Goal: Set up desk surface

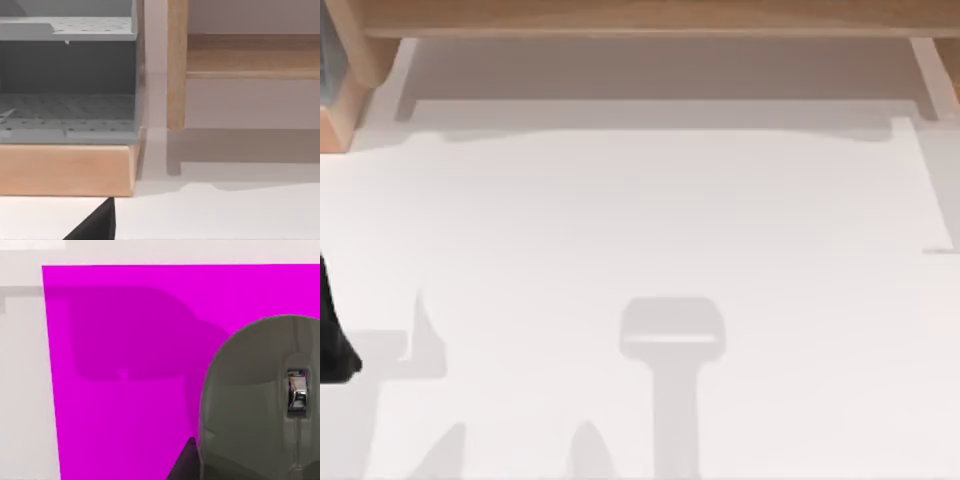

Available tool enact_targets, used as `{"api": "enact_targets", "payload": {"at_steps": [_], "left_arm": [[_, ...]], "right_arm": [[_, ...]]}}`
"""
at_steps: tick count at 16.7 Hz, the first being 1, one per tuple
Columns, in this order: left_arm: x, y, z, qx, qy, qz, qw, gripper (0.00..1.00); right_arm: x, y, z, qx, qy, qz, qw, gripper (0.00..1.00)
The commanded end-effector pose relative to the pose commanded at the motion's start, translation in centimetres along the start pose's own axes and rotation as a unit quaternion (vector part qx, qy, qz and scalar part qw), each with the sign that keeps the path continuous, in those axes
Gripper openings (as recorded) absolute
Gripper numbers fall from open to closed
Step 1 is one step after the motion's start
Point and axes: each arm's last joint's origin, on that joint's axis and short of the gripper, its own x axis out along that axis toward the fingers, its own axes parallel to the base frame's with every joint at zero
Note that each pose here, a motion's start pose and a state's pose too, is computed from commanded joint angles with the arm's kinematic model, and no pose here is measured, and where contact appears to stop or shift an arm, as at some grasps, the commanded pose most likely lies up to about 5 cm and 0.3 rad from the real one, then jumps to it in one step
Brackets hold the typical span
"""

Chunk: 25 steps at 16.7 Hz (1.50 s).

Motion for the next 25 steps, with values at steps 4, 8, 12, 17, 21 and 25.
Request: {"api": "enact_targets", "payload": {"at_steps": [4,8,12,17,21,25], "left_arm": [[0.0,0.0,0.0,0.0,0.0,0.0,1.0,1.0],[0.0,0.0,0.0,0.0,0.0,0.0,1.0,1.0],[0.0,0.0,0.0,0.0,0.0,0.0,1.0,1.0],[0.0,0.0,0.0,0.0,0.0,0.0,1.0,1.0],[0.0,0.0,0.0,0.0,0.0,0.0,1.0,1.0],[0.0,0.0,0.0,0.0,0.0,0.0,1.0,1.0]], "right_arm": [[1.05,0.35,-0.36,0.002,0.013,0.018,1.0,0.0],[1.05,0.35,-0.36,0.002,0.013,0.018,1.0,0.08],[1.05,0.35,-0.36,0.002,0.013,0.018,1.0,0.38],[1.05,0.35,-0.36,0.002,0.013,0.018,1.0,0.75],[1.05,0.35,-0.36,0.002,0.013,0.018,1.0,1.0],[1.05,0.35,-0.36,0.002,0.013,0.018,1.0,1.0]]}}
